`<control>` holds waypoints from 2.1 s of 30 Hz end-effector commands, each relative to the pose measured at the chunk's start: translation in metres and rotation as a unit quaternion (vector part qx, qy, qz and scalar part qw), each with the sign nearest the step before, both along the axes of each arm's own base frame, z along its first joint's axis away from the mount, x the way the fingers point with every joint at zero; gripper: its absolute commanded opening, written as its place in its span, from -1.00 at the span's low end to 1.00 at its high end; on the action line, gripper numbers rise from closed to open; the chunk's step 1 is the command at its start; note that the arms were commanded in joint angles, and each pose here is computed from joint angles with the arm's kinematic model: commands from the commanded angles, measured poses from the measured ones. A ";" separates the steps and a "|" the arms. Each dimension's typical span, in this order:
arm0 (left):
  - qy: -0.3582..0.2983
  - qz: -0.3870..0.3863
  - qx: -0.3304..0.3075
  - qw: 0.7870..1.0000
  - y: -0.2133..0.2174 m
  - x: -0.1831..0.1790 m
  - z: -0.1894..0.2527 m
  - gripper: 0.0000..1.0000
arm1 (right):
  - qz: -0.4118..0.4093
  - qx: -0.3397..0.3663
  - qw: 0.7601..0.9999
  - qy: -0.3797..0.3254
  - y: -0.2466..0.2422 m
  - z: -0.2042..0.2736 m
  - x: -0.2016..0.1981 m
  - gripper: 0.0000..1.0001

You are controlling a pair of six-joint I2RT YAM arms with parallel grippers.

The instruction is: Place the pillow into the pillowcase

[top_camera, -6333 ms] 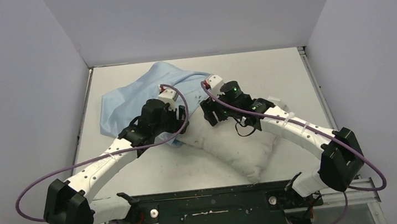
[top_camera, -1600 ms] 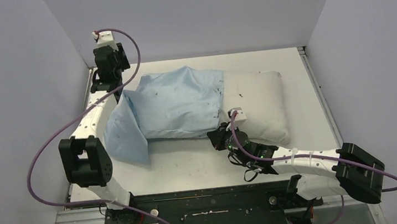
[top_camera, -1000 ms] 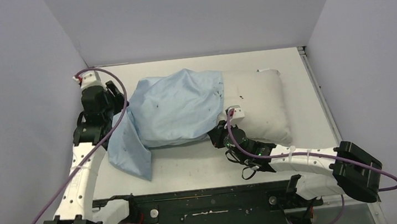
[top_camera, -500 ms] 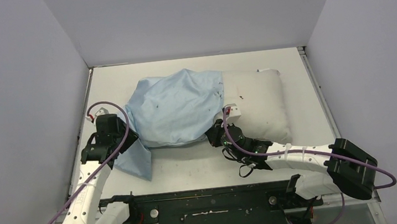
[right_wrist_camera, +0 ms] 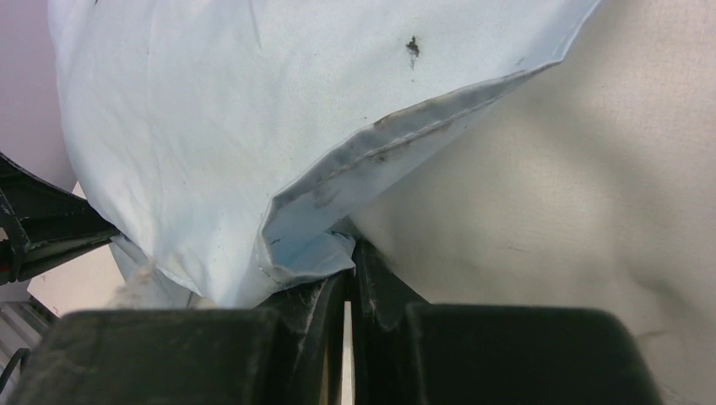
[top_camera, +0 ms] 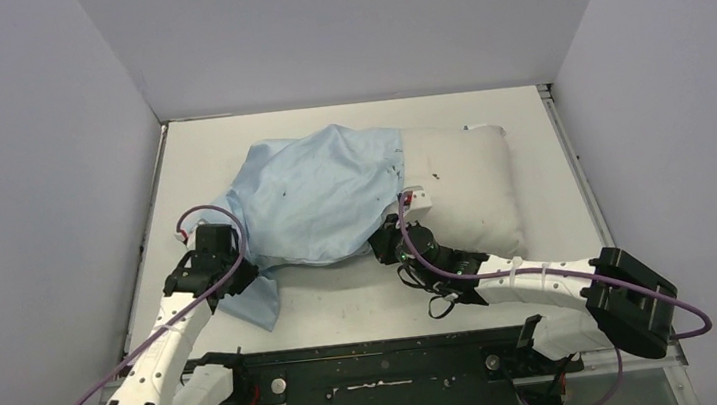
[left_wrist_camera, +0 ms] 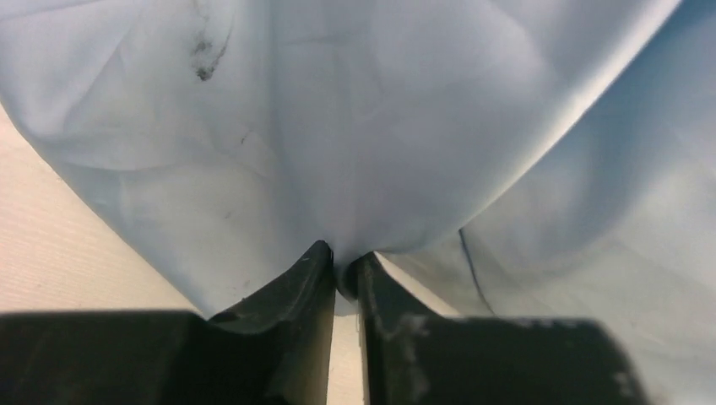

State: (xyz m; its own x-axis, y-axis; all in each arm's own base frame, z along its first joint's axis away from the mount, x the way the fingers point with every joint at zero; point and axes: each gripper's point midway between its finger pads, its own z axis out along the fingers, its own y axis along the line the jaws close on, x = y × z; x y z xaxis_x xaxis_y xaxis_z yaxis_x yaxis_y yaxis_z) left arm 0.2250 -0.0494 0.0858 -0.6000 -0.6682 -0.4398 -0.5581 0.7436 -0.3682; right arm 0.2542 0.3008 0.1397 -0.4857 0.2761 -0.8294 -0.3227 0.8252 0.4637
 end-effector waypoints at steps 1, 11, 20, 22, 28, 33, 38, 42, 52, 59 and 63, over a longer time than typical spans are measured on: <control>-0.029 0.025 0.024 0.999 0.009 0.019 0.011 -1.00 | -0.005 0.035 0.999 -0.026 0.008 0.032 0.010 -1.00; -0.187 0.195 0.327 0.906 0.130 0.077 0.160 -1.00 | -0.013 0.017 0.999 -0.031 -0.011 0.026 0.004 -1.00; -0.196 0.246 0.413 0.855 0.156 0.164 0.201 -1.00 | -0.026 0.003 0.999 -0.038 -0.025 0.032 0.004 -1.00; -0.199 0.234 0.413 0.857 0.153 0.184 0.207 -1.00 | -0.029 0.006 0.999 -0.038 -0.028 0.032 0.004 -1.00; -0.226 0.236 0.415 0.849 0.159 0.203 0.223 -0.58 | -0.033 0.013 0.999 -0.040 -0.032 0.038 0.004 -1.00; -0.198 0.145 0.393 0.886 0.140 0.212 0.216 -0.06 | -0.004 0.016 0.999 -0.043 -0.019 0.046 0.003 -1.00; -0.298 0.051 0.279 0.911 0.081 0.199 0.238 -0.04 | 0.029 0.021 0.998 -0.050 -0.009 0.053 -0.001 -0.99; -0.338 -0.080 0.220 0.911 0.011 0.182 0.243 -0.01 | 0.044 0.017 0.998 -0.044 -0.006 0.059 0.002 -0.75; -0.348 -0.270 0.173 0.881 -0.133 0.142 0.232 0.07 | 0.002 -0.042 0.998 -0.051 -0.060 0.088 0.029 0.41; -0.357 -0.329 0.182 0.855 -0.209 0.151 0.225 0.10 | -0.085 -0.049 0.994 -0.046 -0.132 0.113 0.064 0.92; -0.379 -0.337 0.179 0.843 -0.248 0.172 0.220 0.13 | -0.136 -0.041 0.990 -0.024 -0.179 0.112 0.083 0.96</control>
State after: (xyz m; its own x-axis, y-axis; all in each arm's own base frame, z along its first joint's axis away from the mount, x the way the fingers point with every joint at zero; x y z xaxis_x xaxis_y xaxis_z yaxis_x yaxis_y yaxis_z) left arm 0.3729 -0.2670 0.2743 -0.3609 0.0178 -0.9324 0.3059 0.9468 -0.1003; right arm 0.3302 0.1515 0.2423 -0.3602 0.2955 -0.8848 -0.1473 0.9186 0.3668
